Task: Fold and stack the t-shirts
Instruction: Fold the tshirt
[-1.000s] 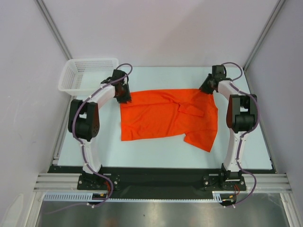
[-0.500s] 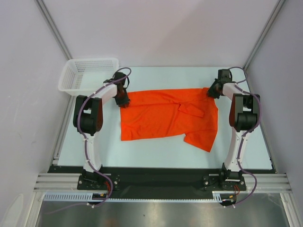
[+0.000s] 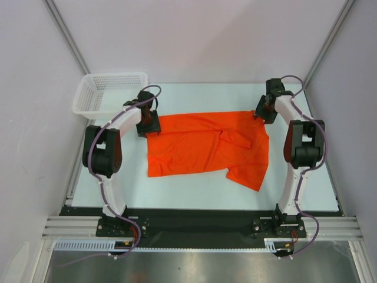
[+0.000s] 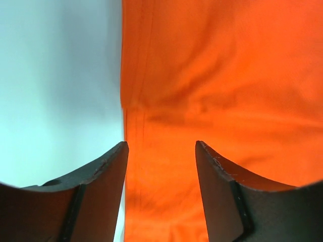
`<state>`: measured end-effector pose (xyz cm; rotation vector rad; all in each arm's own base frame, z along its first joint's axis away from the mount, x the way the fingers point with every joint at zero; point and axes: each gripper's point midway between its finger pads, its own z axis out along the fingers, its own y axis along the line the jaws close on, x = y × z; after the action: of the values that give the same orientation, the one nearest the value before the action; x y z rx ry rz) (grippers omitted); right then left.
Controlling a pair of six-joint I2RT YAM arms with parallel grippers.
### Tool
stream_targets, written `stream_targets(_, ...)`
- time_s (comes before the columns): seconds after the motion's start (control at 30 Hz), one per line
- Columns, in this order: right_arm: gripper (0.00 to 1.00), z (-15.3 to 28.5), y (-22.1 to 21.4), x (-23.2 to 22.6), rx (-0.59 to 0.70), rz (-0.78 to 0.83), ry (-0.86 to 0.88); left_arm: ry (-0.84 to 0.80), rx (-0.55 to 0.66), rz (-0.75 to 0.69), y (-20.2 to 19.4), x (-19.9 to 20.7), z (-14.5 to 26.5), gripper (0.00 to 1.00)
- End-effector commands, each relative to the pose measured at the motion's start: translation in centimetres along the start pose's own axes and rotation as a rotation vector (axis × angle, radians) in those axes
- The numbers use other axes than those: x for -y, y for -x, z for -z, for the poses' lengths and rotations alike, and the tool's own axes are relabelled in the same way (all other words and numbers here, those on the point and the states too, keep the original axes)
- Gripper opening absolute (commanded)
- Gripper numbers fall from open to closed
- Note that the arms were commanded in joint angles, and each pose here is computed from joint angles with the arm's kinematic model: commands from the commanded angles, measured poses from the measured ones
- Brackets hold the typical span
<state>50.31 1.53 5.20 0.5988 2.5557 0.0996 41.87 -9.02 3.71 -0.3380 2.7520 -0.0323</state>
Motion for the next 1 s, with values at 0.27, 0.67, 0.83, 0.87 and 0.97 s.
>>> stream_targets(0.27,0.65,16.4,-8.2,0.5,-0.01,0.109,0.092,-0.145,0.035,0.022,-7.6,-0.2,9.1,0.51)
stream_targets(0.67,0.61,23.7,-17.8,0.0,-0.028,0.135,0.306,0.006,-0.023,0.215,-17.3,-4.2,7.0,0.43)
stream_targets(0.83,0.61,25.4,-20.1,2.8,-0.028,0.16,0.268,0.048,-0.052,0.263,-18.1,-4.6,6.1,0.45)
stream_targets(0.87,0.61,25.4,-20.3,3.3,-0.026,0.158,0.254,0.052,-0.055,0.273,-18.3,-4.8,6.0,0.46)
stream_targets(0.97,0.6,25.4,-21.1,4.6,-0.024,0.15,0.226,0.041,-0.043,0.287,-18.0,-4.4,5.5,0.45)
